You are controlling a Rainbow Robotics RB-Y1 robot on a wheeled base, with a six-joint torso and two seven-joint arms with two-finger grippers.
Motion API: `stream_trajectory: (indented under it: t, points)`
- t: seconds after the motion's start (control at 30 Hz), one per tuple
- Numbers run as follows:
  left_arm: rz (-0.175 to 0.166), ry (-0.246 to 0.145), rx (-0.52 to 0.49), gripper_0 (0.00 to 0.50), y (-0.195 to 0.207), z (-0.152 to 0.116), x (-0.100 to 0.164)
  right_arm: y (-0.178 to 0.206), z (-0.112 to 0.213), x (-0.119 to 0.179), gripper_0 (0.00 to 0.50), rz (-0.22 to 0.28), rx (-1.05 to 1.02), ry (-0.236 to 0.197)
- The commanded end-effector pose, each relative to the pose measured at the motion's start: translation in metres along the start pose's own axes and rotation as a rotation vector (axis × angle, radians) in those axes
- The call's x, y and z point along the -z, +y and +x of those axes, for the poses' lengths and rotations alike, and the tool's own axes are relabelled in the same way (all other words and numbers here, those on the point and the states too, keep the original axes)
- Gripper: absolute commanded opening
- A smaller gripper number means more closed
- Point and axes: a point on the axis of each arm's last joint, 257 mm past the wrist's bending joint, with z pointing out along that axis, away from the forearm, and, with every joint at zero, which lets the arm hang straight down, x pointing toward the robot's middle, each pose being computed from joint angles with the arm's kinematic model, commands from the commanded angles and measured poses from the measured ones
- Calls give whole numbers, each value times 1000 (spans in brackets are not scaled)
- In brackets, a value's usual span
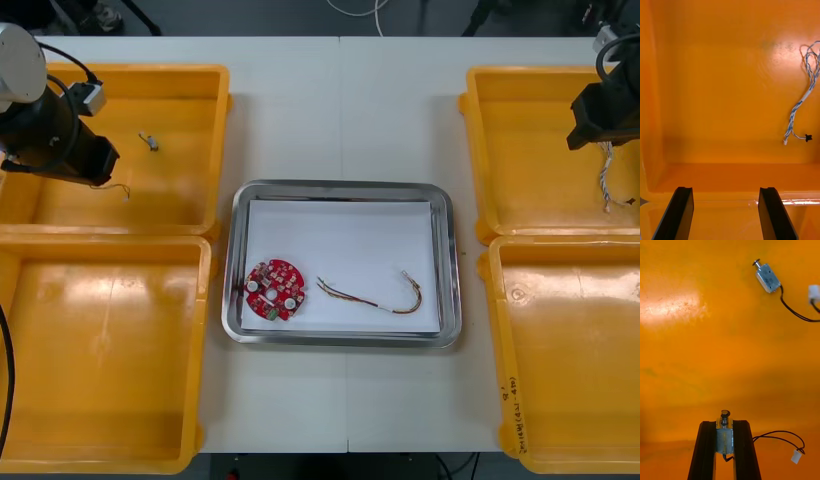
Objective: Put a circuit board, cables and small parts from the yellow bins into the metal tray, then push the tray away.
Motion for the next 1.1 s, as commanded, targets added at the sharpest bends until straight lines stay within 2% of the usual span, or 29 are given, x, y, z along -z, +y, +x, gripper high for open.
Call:
stream_trajectory:
  t: [0.03, 0.23, 0.27, 0.43, 0.6, 0.8, 0.93, 1.1]
  points:
    - [-63, -9, -97, 0, 18, 0, 33, -28, -24, 31, 500, 24, -61, -46]
    - [-64, 16, -128, 0, -4, 9, 58, -41, -38, 25, 500, -2, -117, -60]
    - [-62, 10, -134, 0, -10, 8, 62, -43, -40, 23, 500, -3, -127, -61]
    - [-49, -76, -151, 0, -44, -10, 76, -57, -46, 14, 500, -22, -172, -82]
    - [-24, -125, -149, 0, -88, -19, 82, -69, -50, 8, 500, -23, -205, -89]
    - [9, -148, -158, 0, -141, -19, 82, -82, -57, 1, 500, -33, -254, -96]
    - [18, -154, -165, 0, -171, -16, 81, -93, -61, -3, 500, -16, -261, -111]
    - [35, -139, -166, 0, -213, -9, 75, -108, -64, -11, 500, 15, -262, -136]
